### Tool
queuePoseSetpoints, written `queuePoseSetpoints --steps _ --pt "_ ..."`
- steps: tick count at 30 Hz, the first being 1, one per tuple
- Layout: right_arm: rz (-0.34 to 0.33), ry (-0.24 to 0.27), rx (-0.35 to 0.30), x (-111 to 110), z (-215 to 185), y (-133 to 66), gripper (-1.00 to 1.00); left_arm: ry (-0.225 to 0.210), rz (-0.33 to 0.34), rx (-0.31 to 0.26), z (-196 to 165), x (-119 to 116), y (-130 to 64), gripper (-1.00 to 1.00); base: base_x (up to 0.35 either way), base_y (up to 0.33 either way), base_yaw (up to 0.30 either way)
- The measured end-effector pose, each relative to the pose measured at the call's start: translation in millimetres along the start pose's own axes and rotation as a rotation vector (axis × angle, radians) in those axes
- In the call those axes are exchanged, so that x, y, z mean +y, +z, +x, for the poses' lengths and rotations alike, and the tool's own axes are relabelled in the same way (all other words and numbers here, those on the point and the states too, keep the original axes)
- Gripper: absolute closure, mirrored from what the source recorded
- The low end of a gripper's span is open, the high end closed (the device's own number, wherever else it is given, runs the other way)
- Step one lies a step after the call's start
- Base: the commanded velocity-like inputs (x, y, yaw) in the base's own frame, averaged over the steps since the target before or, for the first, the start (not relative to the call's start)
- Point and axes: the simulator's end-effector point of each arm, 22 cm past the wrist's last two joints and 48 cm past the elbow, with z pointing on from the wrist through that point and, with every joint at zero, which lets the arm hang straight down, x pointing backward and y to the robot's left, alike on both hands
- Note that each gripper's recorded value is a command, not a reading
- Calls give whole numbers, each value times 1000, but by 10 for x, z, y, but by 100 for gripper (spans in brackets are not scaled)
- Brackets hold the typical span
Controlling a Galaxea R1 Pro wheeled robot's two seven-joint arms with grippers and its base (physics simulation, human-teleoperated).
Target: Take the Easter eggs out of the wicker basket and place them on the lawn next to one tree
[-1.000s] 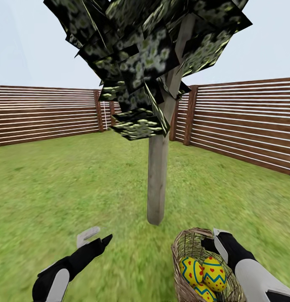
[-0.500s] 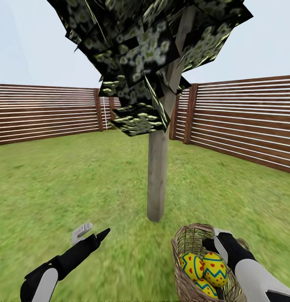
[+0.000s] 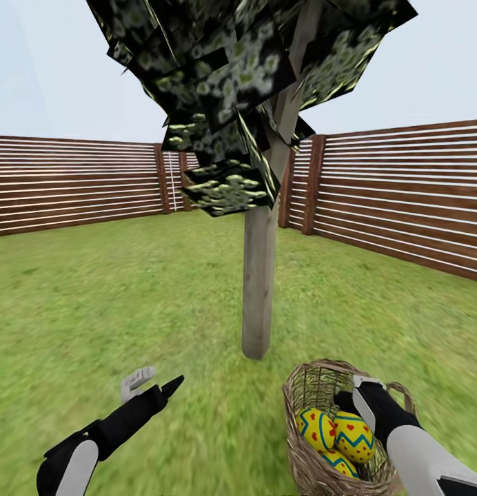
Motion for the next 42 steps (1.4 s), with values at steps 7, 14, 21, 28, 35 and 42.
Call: queuePoseSetpoints --steps 7,14,21,28,35,42 --pt "-1 0 0 5 118 113 -100 0 2 1 130 99 24 -100 0 0 0" --pt "6 -7 20 5 231 228 -100 -9 -10 19 222 191 80 -100 0 0 0" --pt "14 -9 -3 -3 238 342 -100 -23 -25 40 312 291 137 -100 0 0 0" --pt "48 -13 -2 -73 305 454 -100 -35 -41 62 404 388 191 -100 0 0 0" --pt "64 -20 22 -98 425 564 -100 -47 -57 84 499 485 241 -100 0 0 0" --pt "64 -20 21 -99 422 563 -100 -48 -55 83 499 481 242 -100 0 0 0"
